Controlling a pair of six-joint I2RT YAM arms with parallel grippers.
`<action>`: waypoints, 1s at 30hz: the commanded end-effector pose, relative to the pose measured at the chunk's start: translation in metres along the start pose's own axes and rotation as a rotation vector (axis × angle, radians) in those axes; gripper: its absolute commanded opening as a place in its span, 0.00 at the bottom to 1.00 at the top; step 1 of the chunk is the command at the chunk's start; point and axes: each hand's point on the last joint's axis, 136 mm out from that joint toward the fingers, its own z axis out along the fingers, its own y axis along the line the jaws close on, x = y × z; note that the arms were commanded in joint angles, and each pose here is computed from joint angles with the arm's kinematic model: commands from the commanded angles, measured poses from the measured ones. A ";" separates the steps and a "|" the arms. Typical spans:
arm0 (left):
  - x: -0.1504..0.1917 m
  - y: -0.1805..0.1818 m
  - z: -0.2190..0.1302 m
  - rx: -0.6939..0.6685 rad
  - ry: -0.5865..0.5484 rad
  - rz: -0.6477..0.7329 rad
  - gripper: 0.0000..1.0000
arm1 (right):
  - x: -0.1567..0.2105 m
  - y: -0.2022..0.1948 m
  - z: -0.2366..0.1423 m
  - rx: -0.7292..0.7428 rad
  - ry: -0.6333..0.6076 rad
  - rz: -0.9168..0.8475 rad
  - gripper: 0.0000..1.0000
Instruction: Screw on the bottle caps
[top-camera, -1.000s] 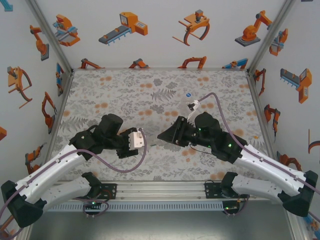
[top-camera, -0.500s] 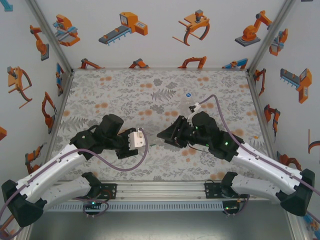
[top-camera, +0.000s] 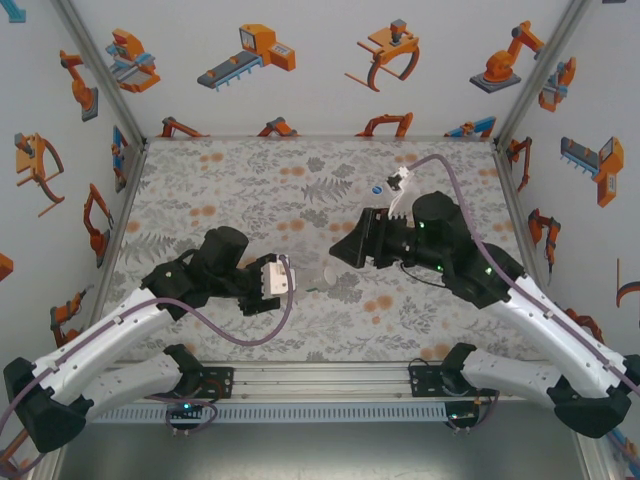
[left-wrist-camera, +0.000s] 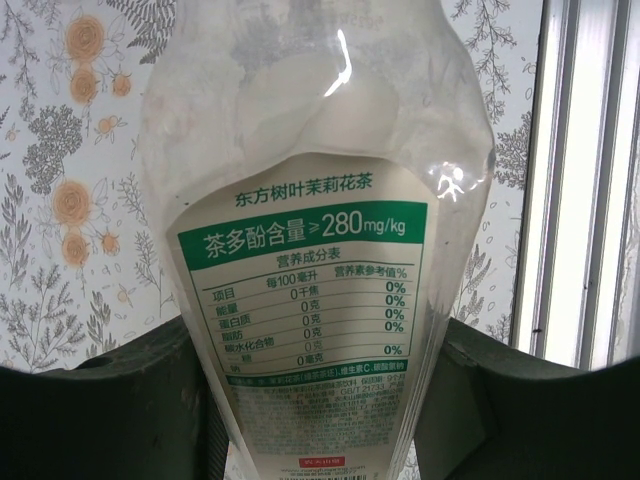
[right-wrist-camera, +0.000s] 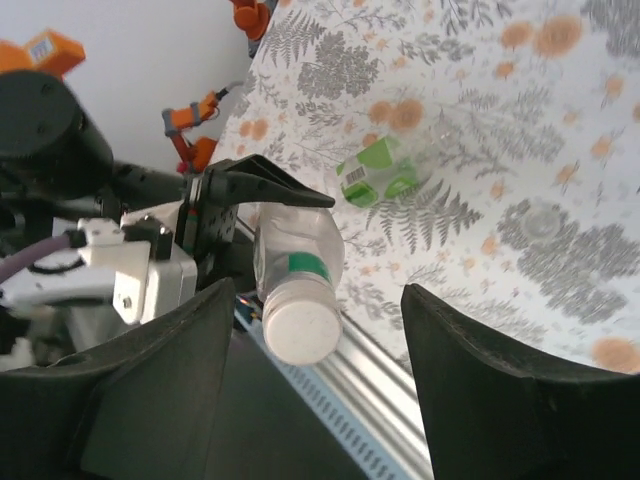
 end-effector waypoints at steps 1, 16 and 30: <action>-0.013 -0.002 -0.003 0.019 -0.050 0.035 0.00 | 0.014 0.019 0.000 -0.112 0.097 -0.375 0.61; -0.016 -0.008 -0.004 0.046 -0.073 0.049 0.00 | 0.058 0.077 -0.026 -0.637 -0.040 -1.013 0.58; -0.017 -0.009 -0.002 0.059 -0.074 0.047 0.00 | 0.066 0.055 -0.001 -0.546 -0.018 -1.016 0.53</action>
